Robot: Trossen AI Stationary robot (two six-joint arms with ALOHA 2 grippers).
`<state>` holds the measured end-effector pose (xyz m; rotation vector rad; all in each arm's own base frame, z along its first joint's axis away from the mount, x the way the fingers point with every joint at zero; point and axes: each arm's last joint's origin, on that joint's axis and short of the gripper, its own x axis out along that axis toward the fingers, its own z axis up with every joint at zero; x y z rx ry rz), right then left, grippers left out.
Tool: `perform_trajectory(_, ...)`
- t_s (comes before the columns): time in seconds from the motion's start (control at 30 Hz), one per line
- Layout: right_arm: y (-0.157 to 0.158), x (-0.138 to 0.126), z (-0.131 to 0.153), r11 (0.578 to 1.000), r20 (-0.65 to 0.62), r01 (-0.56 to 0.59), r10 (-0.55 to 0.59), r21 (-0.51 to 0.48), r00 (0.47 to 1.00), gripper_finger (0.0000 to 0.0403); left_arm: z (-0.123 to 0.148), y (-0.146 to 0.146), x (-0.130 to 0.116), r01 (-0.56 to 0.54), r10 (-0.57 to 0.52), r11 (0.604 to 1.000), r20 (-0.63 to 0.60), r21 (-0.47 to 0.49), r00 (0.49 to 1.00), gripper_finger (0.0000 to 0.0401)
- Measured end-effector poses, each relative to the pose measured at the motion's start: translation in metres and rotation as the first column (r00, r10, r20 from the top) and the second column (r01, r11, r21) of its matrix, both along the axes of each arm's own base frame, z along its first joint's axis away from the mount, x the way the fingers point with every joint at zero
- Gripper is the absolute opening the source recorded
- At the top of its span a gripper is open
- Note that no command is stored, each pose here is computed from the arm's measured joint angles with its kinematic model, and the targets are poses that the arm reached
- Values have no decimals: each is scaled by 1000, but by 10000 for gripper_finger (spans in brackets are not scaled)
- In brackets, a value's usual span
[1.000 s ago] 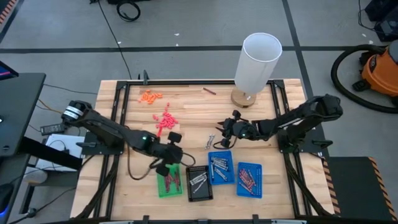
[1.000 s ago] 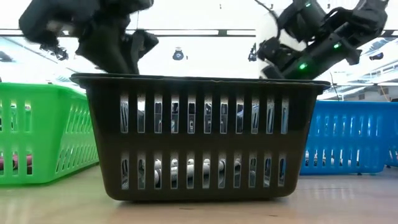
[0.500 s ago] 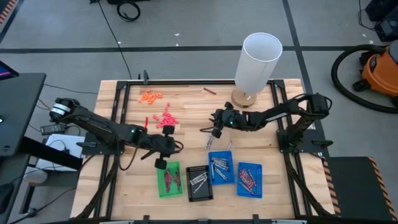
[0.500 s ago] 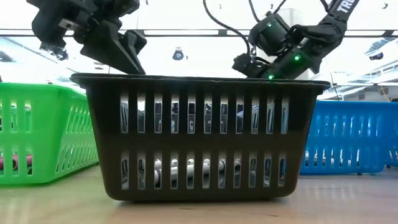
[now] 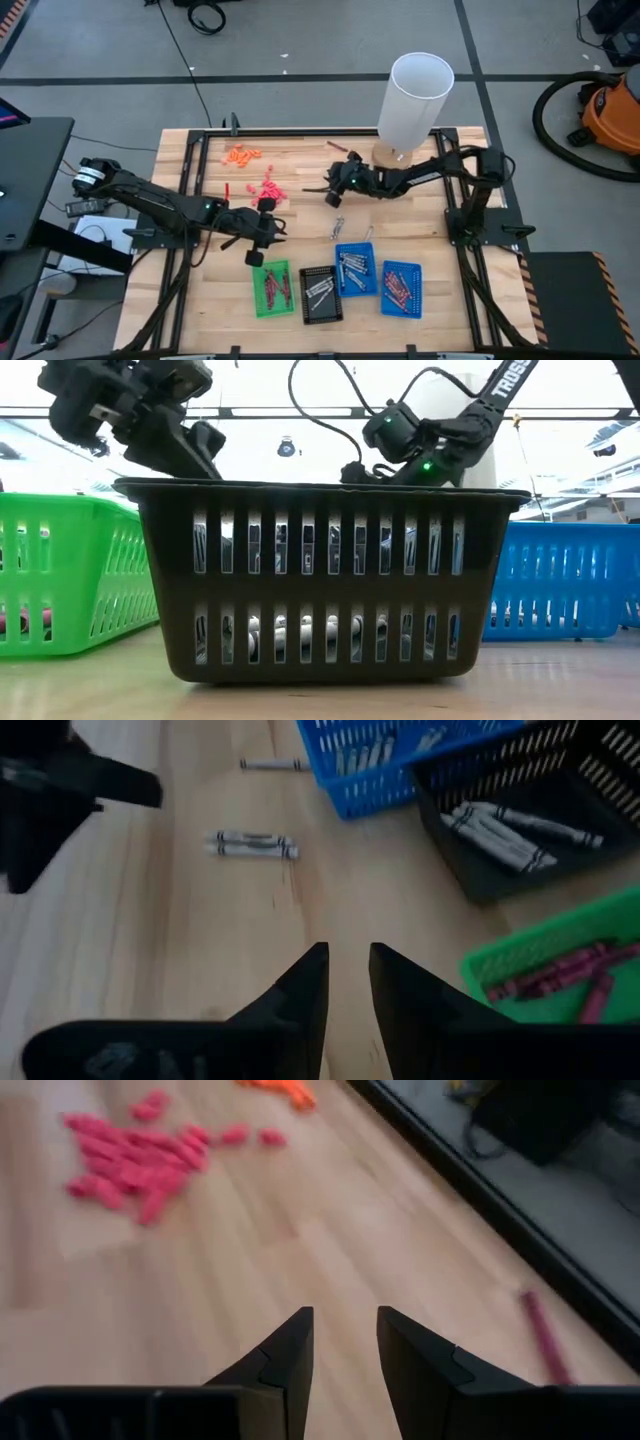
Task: Sort crayons
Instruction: Put the red crayon into the green bin
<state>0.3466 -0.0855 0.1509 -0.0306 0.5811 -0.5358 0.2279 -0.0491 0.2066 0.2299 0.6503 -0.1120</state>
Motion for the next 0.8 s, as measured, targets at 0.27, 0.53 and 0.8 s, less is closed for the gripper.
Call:
perform_trajectory(0.27, -24, 1, -4, 994, 88, 96, -92, -45, 992, 121, 2, 5, -9, 22, -22, 1000, 32, -3, 999, 86)
perform_trajectory(0.53, -45, -6, -12, 987, 74, 158, -158, 2, 985, 121, -6, 20, -14, -29, 28, 999, 40, 14, 999, 86)
perform_trajectory(0.8, -35, 7, 4, 984, -90, 122, -111, 129, 990, 121, -15, 45, -12, -173, 173, 985, 66, -9, 983, 86)
